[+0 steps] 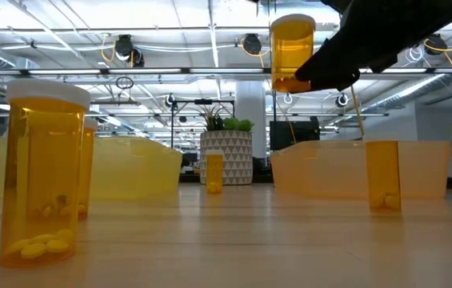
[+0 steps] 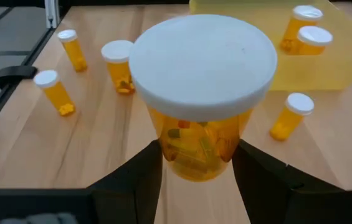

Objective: Pick and place medicine bottles into bin by pill shape (circle, oval)
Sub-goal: Put the large medicine bottle into the yellow bin

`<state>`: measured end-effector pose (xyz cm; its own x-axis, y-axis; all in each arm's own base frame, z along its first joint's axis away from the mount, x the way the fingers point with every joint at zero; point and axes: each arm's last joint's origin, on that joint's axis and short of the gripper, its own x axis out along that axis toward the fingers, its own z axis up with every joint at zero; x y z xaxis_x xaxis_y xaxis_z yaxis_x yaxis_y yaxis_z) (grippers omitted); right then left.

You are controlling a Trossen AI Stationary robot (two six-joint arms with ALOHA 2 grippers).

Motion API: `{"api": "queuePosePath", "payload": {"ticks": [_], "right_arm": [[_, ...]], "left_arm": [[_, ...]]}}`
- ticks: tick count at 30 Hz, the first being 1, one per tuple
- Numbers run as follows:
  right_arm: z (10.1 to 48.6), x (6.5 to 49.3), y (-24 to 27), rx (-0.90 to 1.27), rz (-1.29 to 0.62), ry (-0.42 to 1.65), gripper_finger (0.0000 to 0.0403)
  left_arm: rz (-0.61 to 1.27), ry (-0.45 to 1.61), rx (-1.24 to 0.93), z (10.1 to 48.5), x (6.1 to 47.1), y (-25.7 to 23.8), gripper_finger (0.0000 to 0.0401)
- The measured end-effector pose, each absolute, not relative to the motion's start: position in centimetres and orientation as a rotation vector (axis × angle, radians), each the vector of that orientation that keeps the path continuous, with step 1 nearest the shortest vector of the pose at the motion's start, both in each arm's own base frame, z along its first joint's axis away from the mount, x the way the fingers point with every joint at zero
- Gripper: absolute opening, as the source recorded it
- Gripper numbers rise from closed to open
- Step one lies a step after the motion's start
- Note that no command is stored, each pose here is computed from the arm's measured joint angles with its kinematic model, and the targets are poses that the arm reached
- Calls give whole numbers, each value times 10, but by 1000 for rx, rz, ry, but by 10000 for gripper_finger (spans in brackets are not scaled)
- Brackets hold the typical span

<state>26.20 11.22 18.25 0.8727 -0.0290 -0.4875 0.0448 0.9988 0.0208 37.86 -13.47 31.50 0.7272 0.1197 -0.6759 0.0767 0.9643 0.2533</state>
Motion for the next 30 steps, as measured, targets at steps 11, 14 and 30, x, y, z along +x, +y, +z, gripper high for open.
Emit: {"api": "queuePosePath", "payload": {"ticks": [11,14,30], "right_arm": [[183,262,112,21,-37,504,173],[183,262,112,20,-37,502,173],[184,263,112,13,-35,494,173]], "left_arm": [[32,788,260,302,403,-131,351],[7,783,256,299,408,-128,351],[-9,816,236,280,422,-121,351]]}}
